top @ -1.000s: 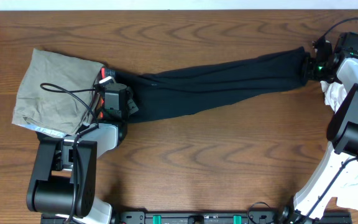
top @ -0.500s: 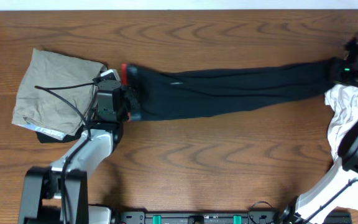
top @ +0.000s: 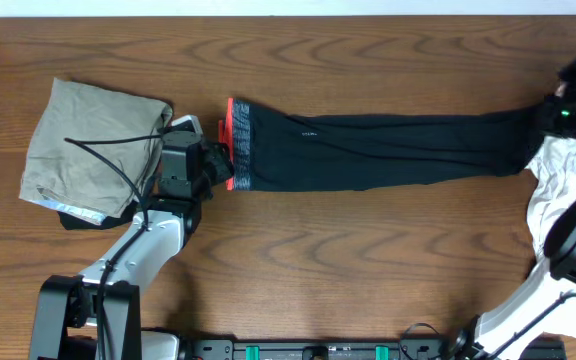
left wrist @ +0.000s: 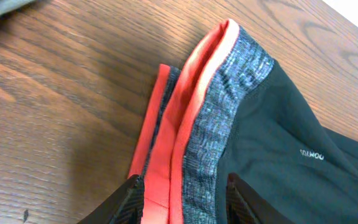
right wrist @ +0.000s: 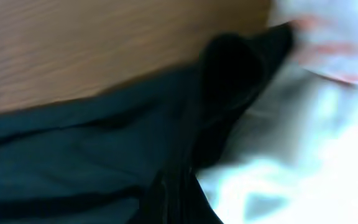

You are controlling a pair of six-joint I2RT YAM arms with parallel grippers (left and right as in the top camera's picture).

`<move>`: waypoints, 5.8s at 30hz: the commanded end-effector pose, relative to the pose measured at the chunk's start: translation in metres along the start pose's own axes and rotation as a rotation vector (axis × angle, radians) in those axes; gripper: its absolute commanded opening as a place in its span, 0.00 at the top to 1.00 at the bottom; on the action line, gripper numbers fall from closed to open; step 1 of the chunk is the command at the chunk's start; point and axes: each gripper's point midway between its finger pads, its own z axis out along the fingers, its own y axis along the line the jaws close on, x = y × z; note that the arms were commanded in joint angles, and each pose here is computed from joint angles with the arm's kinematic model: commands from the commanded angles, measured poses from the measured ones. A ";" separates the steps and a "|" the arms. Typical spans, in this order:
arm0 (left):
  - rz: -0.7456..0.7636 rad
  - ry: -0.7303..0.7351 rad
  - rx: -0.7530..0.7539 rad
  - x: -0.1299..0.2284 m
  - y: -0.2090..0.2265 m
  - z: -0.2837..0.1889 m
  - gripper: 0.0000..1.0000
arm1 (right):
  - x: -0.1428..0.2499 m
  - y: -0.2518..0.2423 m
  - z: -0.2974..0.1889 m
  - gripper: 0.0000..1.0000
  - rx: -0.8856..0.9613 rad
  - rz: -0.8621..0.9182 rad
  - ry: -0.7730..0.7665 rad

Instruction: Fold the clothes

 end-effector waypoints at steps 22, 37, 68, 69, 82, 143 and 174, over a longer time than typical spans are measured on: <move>0.008 0.002 0.007 0.001 -0.002 -0.001 0.57 | 0.087 0.262 -0.022 0.99 -0.198 -0.662 0.249; 0.007 0.012 0.000 0.003 0.000 -0.001 0.57 | 0.113 0.292 -0.027 0.92 -0.191 -0.770 0.292; 0.028 0.031 0.120 -0.012 -0.015 0.014 0.56 | 0.141 0.277 0.017 0.72 -0.163 -0.693 0.297; 0.021 0.045 0.130 -0.012 -0.015 0.017 0.56 | 0.144 0.276 0.019 0.72 -0.163 -0.695 0.301; 0.002 0.153 0.114 0.007 0.003 0.055 0.55 | 0.151 0.289 0.023 0.73 -0.216 -0.703 0.285; -0.016 0.224 0.075 0.025 0.013 0.053 0.55 | 0.158 0.294 0.017 0.46 -0.048 -0.661 0.296; -0.018 0.233 0.070 0.027 0.014 0.053 0.55 | 0.134 0.342 0.000 0.99 -0.056 -0.701 0.155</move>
